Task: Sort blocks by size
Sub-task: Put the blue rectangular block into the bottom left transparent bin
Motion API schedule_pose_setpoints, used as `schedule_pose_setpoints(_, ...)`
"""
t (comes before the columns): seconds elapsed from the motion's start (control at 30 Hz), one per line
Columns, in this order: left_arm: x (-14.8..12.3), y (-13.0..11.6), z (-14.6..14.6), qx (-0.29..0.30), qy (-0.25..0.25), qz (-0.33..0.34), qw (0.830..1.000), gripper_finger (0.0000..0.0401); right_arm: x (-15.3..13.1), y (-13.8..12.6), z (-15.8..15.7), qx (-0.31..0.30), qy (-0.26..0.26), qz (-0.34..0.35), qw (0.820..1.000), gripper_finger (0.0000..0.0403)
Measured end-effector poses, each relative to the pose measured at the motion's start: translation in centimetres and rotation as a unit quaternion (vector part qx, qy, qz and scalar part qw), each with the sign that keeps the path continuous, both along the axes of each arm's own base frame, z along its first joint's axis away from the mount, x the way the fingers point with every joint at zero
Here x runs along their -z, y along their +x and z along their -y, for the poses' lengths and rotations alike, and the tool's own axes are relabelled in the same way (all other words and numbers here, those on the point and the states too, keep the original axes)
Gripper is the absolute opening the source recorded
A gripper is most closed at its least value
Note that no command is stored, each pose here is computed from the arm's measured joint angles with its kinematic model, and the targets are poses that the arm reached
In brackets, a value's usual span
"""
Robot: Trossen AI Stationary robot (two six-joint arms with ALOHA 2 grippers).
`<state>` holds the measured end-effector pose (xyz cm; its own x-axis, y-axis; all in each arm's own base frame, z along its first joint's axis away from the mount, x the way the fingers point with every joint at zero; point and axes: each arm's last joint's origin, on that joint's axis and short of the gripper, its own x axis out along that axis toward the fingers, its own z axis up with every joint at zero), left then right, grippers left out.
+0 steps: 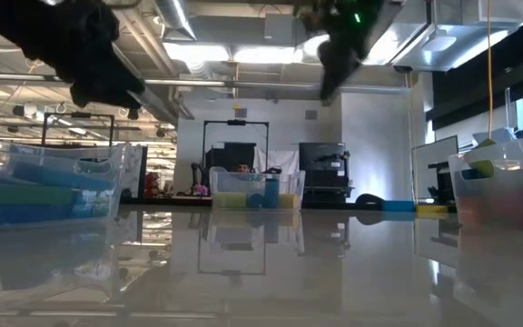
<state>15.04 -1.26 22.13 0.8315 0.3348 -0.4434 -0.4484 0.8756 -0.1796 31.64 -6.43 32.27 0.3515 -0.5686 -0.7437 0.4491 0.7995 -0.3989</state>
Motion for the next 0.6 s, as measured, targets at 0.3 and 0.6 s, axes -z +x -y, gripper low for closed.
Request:
schedule_pose_setpoints(0.3,0.5,0.1,-1.0,-0.025,0.012,-0.001,1.000,0.0210,5.8,-6.6,10.6,0.197,0.049,-0.066,0.977,0.0243)
schedule_pose_setpoints(0.6,0.0,0.4,-1.6,-0.031,0.041,0.013,0.999,0.0210,10.8,-12.7,18.5,0.358,0.081,0.101,0.925,0.0243)
